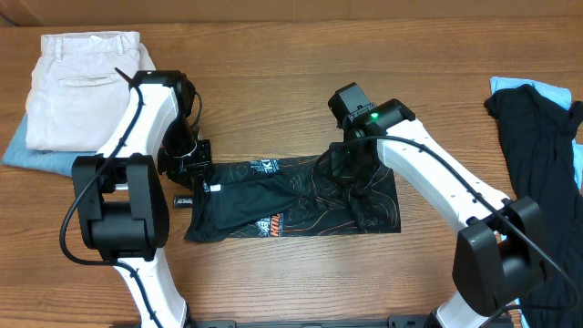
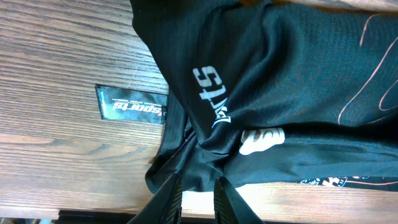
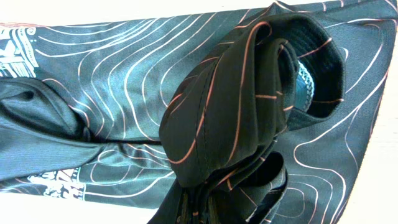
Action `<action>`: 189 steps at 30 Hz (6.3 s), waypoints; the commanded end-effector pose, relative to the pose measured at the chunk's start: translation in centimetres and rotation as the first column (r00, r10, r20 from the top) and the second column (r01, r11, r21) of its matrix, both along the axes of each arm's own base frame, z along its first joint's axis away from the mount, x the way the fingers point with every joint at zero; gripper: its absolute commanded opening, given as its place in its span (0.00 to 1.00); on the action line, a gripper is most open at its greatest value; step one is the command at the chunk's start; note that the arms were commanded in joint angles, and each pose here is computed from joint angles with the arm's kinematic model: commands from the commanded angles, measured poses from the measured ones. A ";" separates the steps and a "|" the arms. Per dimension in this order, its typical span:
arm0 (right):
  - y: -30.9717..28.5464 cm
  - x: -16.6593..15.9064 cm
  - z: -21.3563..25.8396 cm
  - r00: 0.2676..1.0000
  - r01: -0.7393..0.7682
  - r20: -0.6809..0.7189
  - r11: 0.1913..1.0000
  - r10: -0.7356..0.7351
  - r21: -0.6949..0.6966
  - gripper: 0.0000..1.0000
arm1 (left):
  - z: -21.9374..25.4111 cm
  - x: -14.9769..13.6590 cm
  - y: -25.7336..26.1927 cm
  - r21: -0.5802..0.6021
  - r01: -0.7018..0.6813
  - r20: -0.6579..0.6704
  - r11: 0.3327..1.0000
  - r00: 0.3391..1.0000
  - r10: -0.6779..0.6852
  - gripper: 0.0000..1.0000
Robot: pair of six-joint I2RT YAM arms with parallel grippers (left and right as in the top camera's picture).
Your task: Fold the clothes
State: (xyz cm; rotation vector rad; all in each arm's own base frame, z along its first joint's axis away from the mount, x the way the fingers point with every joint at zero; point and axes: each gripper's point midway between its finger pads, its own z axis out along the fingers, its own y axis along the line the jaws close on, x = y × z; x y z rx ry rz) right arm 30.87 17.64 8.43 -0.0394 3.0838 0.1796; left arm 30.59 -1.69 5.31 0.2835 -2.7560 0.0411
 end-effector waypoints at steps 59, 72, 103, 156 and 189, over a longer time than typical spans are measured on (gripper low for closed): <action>-3.0 -3.2 -5.6 0.996 -0.020 -0.090 0.998 0.014 -0.061 0.39 | 0.8 -0.2 -0.1 -0.006 -0.005 0.011 1.000 1.000 0.005 0.22; -3.9 -4.0 -7.0 0.993 0.052 -0.098 0.994 -0.061 -0.092 0.42 | 0.8 -0.2 -0.1 -0.006 -0.005 0.012 1.000 1.000 0.005 0.22; 5.3 -5.0 -5.3 0.916 -0.400 0.023 0.905 0.401 0.143 0.36 | 0.8 -0.3 -0.1 -0.006 -0.006 0.008 1.000 1.000 0.006 0.22; 9.0 -0.3 0.0 0.922 -0.386 0.135 0.829 0.363 0.405 0.41 | 0.2 1.5 0.5 0.021 0.009 0.084 1.000 0.996 -0.010 0.59; 6.1 -0.1 7.0 0.950 -0.305 0.158 0.912 0.270 0.275 0.48 | -9.2 -4.1 -3.4 -0.211 -0.040 0.049 0.977 0.998 0.051 0.68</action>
